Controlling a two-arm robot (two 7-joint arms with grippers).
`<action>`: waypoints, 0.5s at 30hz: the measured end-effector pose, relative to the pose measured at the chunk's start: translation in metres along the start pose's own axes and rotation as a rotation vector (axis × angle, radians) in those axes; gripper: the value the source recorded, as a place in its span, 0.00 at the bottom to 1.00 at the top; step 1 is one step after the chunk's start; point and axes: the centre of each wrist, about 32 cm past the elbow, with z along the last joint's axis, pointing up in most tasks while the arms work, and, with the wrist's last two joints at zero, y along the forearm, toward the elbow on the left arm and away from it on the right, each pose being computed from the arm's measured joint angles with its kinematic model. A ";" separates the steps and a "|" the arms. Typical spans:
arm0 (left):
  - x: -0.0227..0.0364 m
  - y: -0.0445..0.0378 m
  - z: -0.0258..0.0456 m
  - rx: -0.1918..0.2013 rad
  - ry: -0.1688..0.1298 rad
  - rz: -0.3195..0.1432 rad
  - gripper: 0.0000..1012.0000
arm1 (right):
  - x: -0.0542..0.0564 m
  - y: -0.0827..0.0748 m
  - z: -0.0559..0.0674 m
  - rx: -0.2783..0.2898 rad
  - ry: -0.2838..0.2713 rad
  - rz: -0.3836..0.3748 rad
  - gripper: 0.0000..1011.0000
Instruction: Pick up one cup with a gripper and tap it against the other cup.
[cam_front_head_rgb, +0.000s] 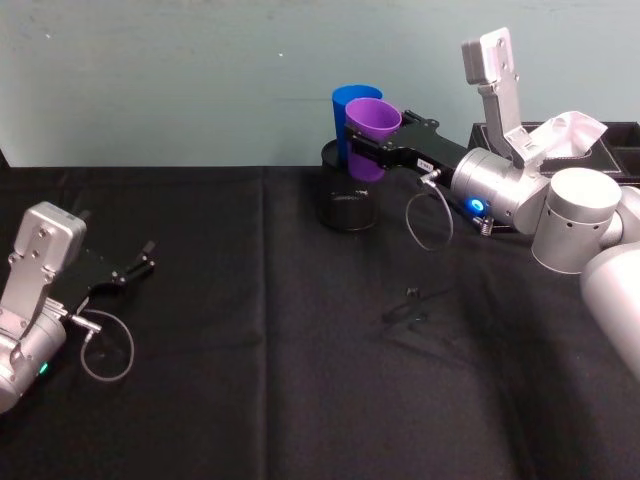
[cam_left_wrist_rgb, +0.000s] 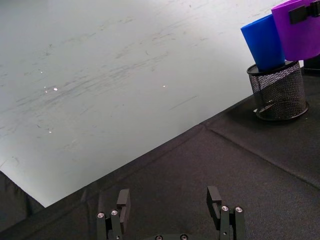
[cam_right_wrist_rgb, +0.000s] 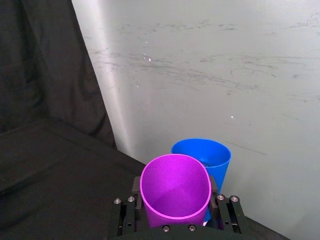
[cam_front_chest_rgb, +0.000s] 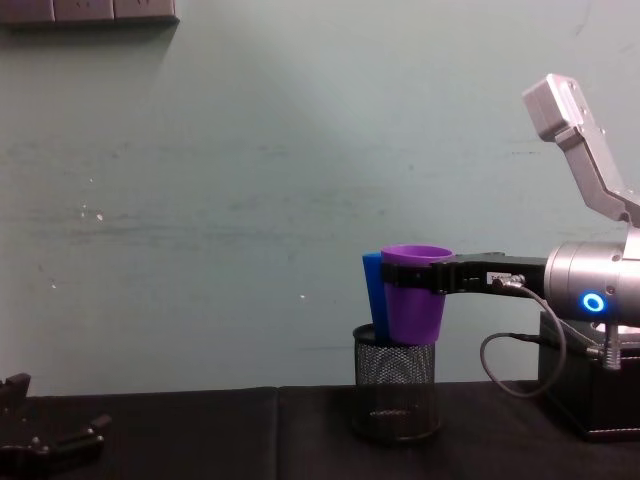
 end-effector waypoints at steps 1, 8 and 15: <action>0.0000 0.0000 0.0000 0.000 0.000 0.000 0.99 | 0.000 0.000 0.000 0.000 0.000 0.000 0.72; 0.0000 0.0000 0.0000 0.000 0.000 0.000 0.99 | 0.000 0.000 0.000 0.000 0.000 0.000 0.72; 0.0000 0.0000 0.0000 0.000 0.000 0.000 0.99 | 0.000 0.000 0.000 0.000 0.000 0.000 0.72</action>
